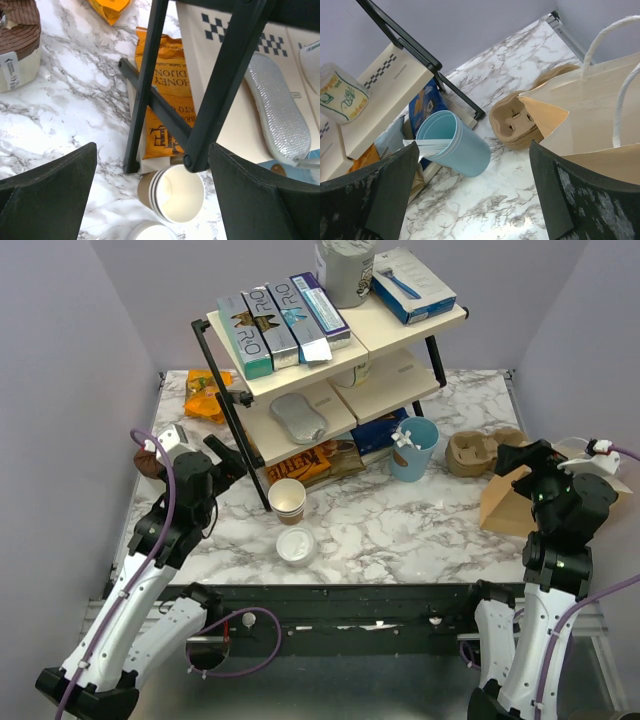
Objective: Pack the takeout coffee
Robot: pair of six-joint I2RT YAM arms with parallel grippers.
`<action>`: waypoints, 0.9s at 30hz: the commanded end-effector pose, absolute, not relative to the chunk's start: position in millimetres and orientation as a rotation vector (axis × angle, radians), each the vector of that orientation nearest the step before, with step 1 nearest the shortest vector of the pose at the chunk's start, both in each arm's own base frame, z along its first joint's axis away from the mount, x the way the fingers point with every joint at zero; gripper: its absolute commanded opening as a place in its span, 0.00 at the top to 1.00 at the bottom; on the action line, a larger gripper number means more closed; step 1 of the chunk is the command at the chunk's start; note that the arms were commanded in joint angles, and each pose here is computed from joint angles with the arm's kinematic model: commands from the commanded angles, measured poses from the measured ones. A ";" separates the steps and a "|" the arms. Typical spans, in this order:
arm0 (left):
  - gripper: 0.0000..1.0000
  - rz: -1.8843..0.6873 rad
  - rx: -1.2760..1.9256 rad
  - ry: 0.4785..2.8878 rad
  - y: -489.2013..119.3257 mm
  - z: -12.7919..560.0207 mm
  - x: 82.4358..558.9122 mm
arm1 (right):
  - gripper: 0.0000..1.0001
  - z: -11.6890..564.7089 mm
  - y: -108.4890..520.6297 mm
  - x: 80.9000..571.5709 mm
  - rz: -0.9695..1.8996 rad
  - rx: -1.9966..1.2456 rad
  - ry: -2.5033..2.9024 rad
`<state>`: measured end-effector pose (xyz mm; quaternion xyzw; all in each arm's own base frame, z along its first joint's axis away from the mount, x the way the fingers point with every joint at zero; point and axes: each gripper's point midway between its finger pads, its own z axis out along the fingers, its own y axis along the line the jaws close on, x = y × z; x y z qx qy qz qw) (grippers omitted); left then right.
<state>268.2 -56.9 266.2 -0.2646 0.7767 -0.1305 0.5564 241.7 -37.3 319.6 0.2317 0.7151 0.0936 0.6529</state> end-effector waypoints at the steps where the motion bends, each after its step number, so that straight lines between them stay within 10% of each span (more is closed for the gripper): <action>1: 0.01 -0.286 -0.635 1.864 -49.9 256.2 254.4 | 0.00 307.4 -31.6 242.3 0.244 0.523 1.666; 17: 0.01 -0.480 -0.488 1.861 -86.4 268.5 262.1 | 0.00 347.4 49.5 284.0 0.634 -0.049 1.548; 27: 0.01 -0.507 -0.479 1.861 -105.8 266.8 297.4 | 0.03 354.4 101.1 412.7 0.665 -0.274 1.505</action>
